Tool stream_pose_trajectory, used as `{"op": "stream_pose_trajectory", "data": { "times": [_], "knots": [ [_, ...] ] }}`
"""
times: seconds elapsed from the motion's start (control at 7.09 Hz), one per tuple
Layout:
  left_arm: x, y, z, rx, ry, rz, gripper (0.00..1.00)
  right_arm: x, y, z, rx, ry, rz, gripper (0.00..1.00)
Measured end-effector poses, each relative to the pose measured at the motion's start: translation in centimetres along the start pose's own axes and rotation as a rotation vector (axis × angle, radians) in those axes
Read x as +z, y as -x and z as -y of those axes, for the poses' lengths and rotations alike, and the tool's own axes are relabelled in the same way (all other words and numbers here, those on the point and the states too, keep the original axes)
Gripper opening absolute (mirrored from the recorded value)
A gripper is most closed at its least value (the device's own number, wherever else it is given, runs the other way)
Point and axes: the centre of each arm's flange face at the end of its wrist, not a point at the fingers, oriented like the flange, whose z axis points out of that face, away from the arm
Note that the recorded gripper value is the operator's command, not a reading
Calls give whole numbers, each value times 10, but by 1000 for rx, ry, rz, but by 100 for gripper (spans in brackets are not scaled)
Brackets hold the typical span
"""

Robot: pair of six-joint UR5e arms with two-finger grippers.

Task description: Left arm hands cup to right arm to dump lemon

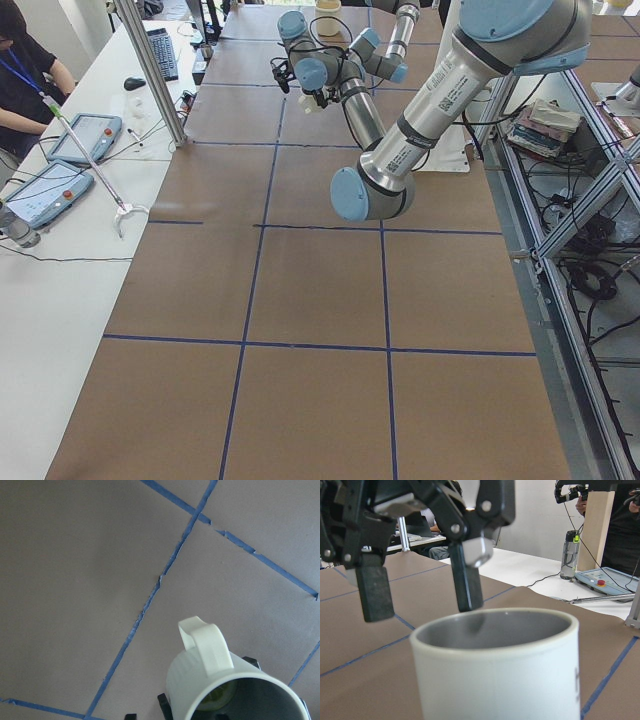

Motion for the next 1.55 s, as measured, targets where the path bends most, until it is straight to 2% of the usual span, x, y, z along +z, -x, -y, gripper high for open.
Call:
{"op": "stream_pose_trajectory", "data": {
  "times": [0.42, 0.56, 0.71, 0.85, 1.13, 1.27, 1.55],
  "knots": [
    [-21, 73, 63, 109, -48, 40, 100, 1, -9, -6, -14, 16, -16, 4],
    [-25, 102, 88, 172, -69, 67, 100, 0, -19, -11, -13, 24, -32, 3],
    [-34, 138, 115, 280, -94, 101, 100, -4, -40, -15, 1, 31, -64, 3],
    [-48, 181, 145, 404, -134, 150, 100, -8, -69, -17, 33, 31, -113, 4],
    [-82, 277, 201, 603, -200, 285, 100, -29, -151, -17, 84, 17, -252, 3],
    [-102, 318, 220, 641, -212, 326, 100, -48, -192, -14, 106, 3, -318, 3],
    [-121, 373, 230, 634, -214, 362, 100, -107, -260, -19, 149, 0, -432, 2]
  ]
}}
